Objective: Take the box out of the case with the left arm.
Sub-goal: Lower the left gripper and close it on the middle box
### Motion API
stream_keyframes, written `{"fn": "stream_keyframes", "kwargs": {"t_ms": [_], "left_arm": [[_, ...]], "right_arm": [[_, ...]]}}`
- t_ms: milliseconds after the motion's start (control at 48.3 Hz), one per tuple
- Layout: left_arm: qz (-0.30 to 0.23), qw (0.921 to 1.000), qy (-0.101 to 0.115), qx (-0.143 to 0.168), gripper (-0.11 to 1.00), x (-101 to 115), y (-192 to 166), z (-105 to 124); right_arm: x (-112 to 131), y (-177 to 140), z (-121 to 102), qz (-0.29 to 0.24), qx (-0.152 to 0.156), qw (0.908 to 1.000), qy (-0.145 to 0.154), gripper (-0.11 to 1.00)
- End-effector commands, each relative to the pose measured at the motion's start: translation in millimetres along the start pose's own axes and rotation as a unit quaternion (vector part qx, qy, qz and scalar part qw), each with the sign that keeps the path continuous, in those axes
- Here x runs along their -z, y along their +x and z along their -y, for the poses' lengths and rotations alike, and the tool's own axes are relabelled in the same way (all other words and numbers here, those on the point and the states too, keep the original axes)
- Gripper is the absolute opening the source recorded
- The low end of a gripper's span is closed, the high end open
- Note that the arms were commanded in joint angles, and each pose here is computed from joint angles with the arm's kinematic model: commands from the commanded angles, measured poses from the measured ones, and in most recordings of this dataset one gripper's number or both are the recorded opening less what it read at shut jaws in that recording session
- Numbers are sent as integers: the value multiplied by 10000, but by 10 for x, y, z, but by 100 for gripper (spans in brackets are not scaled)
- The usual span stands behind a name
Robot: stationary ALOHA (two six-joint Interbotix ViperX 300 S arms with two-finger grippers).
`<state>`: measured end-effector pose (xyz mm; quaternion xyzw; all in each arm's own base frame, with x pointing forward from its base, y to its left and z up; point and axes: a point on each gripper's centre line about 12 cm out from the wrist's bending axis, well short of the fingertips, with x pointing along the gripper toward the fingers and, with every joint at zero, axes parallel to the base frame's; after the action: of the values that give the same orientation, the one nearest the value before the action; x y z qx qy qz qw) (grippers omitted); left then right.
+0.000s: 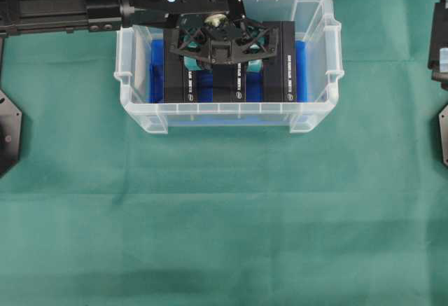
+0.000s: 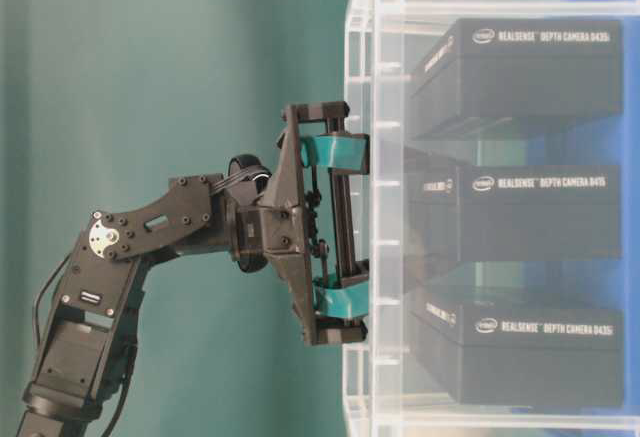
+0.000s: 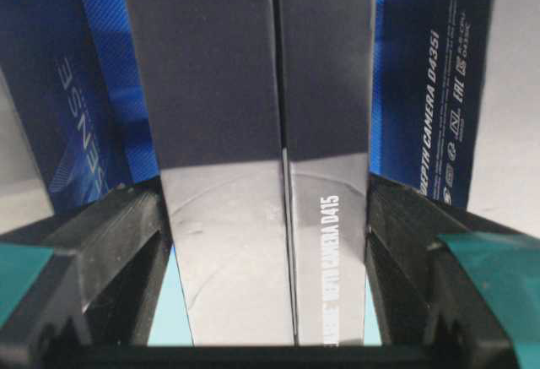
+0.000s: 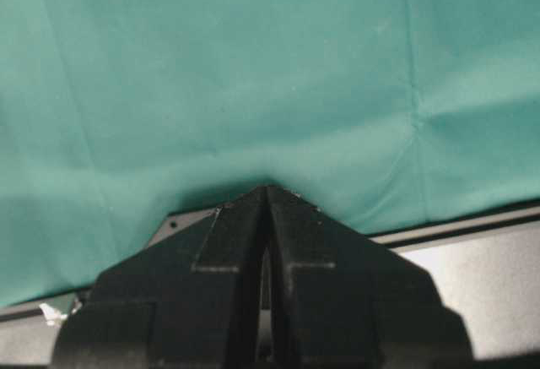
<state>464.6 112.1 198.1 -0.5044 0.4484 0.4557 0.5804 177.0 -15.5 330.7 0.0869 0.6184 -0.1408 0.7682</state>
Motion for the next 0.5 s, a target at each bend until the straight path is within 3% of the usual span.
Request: {"fn": "stream_keyframes", "kwargs": {"t_ms": [0,476], "left_arm": [[59,9997,-9,255,60,-4,-217,75],[-46,9998,-68,181,60,-40,-915,174]], "right_arm": [[-19,-32,4,70,-4,10000,5,2],[-23,-37,4,85,-8,10000,6,2]]}}
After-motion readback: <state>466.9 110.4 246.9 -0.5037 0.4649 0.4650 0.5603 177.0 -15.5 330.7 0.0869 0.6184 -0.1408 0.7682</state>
